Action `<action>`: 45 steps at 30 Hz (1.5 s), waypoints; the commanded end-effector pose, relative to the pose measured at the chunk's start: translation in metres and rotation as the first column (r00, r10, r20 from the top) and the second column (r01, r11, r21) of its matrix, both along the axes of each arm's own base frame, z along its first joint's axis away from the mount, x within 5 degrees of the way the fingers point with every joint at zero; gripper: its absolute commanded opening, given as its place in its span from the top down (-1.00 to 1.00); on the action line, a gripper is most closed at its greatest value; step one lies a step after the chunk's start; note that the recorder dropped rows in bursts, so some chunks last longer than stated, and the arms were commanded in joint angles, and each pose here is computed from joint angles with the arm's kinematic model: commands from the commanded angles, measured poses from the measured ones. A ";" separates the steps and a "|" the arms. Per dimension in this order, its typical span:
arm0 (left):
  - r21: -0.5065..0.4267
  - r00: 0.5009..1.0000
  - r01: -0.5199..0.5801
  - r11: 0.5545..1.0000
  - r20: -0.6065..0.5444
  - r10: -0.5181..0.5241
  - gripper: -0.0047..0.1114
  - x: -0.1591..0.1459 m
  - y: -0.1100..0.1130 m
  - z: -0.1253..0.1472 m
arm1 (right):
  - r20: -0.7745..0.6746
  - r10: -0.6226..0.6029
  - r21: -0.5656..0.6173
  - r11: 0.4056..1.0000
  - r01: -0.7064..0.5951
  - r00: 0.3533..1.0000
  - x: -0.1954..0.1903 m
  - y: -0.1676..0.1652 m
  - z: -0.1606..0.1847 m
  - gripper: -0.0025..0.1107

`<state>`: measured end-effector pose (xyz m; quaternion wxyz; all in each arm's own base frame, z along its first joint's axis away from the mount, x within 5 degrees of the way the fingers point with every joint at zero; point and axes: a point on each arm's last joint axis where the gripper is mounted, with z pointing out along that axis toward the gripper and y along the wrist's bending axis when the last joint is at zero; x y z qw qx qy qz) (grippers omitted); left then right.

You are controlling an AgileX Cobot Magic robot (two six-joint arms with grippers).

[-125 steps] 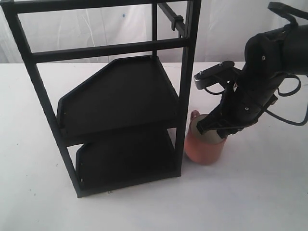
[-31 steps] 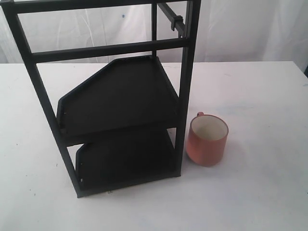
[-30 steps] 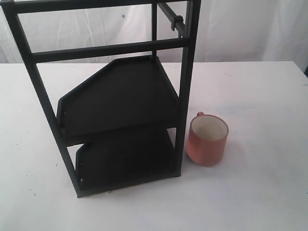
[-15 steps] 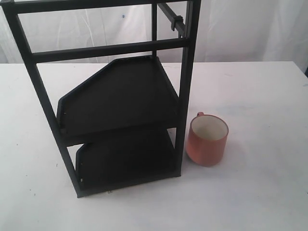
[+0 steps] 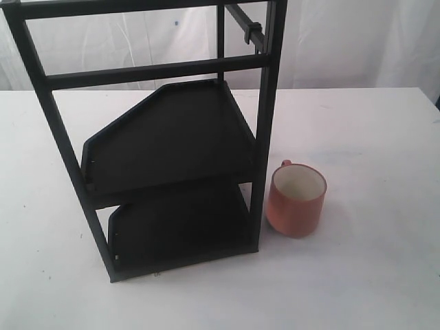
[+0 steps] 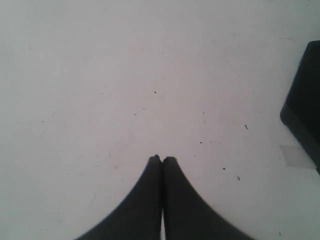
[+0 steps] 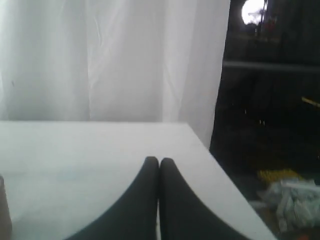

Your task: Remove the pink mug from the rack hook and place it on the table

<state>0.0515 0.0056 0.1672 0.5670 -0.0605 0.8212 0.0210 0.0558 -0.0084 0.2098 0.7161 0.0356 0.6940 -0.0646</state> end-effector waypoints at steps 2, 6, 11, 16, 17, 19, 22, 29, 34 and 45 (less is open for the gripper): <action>-0.001 1.000 0.006 1.000 0.001 -0.006 0.92 0.000 0.000 -0.001 | -0.229 -0.026 0.099 0.994 0.050 0.973 -0.002 -0.003 -0.023 0.96; -0.001 1.000 0.006 1.000 0.001 -0.006 0.92 0.000 0.000 -0.001 | -0.234 -0.021 0.102 0.994 0.046 0.972 -0.002 -0.002 -0.024 0.96; -0.001 1.000 0.006 1.000 0.001 -0.006 0.92 0.000 0.000 -0.001 | -0.232 0.024 0.102 0.995 -0.001 0.972 -0.002 0.000 -0.024 0.96; -0.001 1.000 0.006 1.000 0.001 -0.006 0.92 0.000 0.000 -0.001 | -0.235 0.031 0.102 0.995 -0.007 0.972 -0.002 0.001 -0.024 0.96; -0.001 1.000 0.006 1.000 0.001 -0.006 0.92 0.000 0.000 -0.001 | -0.237 0.031 0.102 0.995 -0.006 0.971 -0.002 0.001 -0.024 0.96; -0.001 1.000 0.006 1.000 0.001 -0.006 0.92 0.000 0.000 -0.001 | -0.237 0.031 0.102 0.995 -0.006 0.971 -0.002 0.001 -0.024 0.96; -0.001 1.000 0.006 1.000 0.001 -0.006 0.92 0.000 0.000 -0.001 | -0.237 0.031 0.102 0.995 -0.006 0.971 -0.002 0.001 -0.024 0.96; -0.001 1.000 0.006 1.000 0.001 -0.006 0.92 0.000 0.000 -0.001 | -0.239 0.030 0.102 0.995 -0.006 0.971 -0.002 0.000 -0.024 0.96; -0.001 1.000 0.006 1.000 0.001 -0.006 0.92 0.000 0.000 -0.001 | -0.241 0.030 0.103 0.995 -0.005 0.970 -0.002 0.000 -0.025 0.96; -0.001 1.000 0.006 1.000 0.001 -0.006 0.92 0.000 0.000 -0.001 | -0.241 0.030 0.103 0.995 -0.005 0.970 -0.002 0.000 -0.025 0.96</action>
